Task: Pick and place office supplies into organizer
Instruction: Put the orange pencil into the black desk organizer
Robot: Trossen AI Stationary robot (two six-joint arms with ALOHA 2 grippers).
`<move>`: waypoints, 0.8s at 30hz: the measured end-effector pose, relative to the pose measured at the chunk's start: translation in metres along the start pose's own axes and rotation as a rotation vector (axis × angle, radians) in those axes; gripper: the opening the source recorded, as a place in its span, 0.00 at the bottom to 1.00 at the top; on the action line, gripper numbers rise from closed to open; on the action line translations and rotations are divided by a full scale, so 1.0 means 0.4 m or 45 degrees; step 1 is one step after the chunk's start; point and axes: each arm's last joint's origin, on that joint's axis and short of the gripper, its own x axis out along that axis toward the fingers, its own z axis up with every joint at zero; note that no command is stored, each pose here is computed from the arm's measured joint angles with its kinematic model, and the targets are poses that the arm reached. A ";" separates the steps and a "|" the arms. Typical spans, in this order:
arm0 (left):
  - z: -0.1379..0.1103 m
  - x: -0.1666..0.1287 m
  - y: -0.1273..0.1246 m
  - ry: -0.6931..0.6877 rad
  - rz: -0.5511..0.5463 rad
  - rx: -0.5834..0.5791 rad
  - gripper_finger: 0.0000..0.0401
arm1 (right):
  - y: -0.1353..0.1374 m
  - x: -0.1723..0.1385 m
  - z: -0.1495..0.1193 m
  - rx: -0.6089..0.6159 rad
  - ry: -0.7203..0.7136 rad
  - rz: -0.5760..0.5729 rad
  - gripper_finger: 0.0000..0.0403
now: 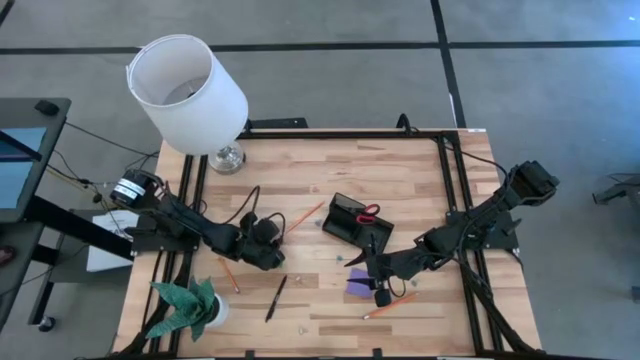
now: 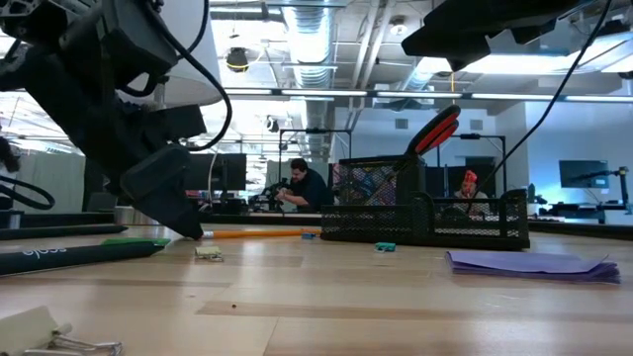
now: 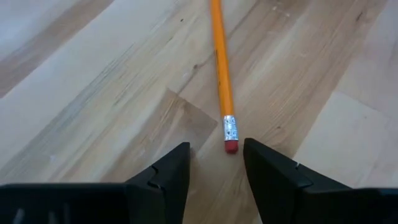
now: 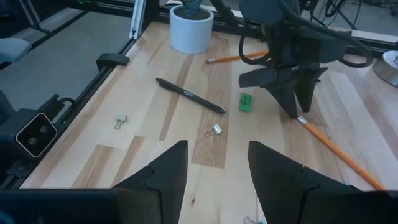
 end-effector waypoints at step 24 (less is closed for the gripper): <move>0.018 0.015 0.009 0.047 -0.041 -0.088 0.02 | 0.000 0.000 0.000 0.001 0.000 0.000 0.41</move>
